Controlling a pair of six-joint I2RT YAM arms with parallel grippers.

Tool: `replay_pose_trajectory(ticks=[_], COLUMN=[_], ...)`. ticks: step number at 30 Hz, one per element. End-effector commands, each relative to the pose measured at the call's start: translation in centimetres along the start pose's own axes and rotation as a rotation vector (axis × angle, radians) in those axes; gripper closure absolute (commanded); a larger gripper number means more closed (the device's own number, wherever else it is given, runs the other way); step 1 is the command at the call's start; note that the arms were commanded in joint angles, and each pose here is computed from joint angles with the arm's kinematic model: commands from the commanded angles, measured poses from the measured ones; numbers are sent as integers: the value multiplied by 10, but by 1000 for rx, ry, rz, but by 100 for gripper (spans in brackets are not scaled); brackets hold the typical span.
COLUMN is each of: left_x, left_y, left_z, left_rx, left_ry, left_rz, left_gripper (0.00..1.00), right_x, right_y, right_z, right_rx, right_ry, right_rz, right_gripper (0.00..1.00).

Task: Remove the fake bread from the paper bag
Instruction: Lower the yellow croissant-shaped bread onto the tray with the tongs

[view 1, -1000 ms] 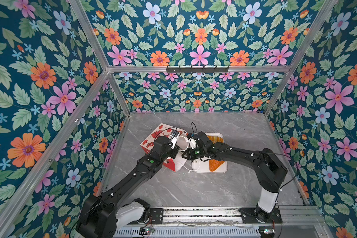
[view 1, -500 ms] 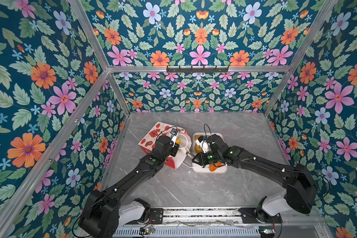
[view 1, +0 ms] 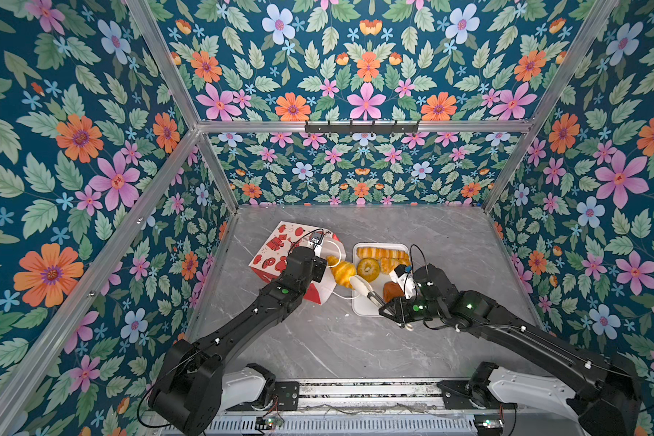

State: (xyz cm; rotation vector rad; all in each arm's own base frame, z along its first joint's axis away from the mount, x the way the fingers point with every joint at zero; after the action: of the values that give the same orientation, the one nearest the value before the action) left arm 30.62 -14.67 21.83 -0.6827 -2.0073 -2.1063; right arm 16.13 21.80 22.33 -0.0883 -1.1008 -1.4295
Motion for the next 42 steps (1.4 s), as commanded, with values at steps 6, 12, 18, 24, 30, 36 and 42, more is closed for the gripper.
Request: replay_pose_trajectory(ticks=[6, 12, 18, 24, 30, 36, 42], left_x=[-3, -2, 0, 2, 3, 2, 0], left_y=[3, -1, 0, 3, 1, -1, -3], left_z=[9, 20, 28, 28, 28, 27, 26], left_rx=[14, -3, 1, 8, 15, 18, 22], left_ry=[85, 173, 239, 233, 226, 221, 216], left_rz=[-34, -25, -36, -54, -58, -55, -54], left_gripper=[100, 100, 100, 100, 100, 100, 100], right_x=[29, 30, 29, 18, 14, 13, 26], right_y=[-29, -46, -53, -60, -62, -62, -55], right_z=[-12, -21, -26, -31, -34, -36, -33], right_rx=[-79, -121, -137, -157, -167, -173, -146], right_ry=[-86, -110, -118, -119, -136, -158, -184], right_rz=[19, 47, 59, 105, 139, 162, 111], right_gripper=[83, 83, 83, 83, 82, 76, 63])
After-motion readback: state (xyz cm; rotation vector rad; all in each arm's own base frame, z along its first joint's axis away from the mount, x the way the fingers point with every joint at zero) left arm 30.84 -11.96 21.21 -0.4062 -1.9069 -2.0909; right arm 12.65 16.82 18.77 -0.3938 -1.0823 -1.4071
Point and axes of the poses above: each gripper's point midway between its finger pads, its own x axis back along the fingers, its own z axis along the line the jaws close on, y = z × x, the point moved 6 cm from there along x, back along the fingers, and after that the axes turned 13 degrees about x, right-handed, at the moved point
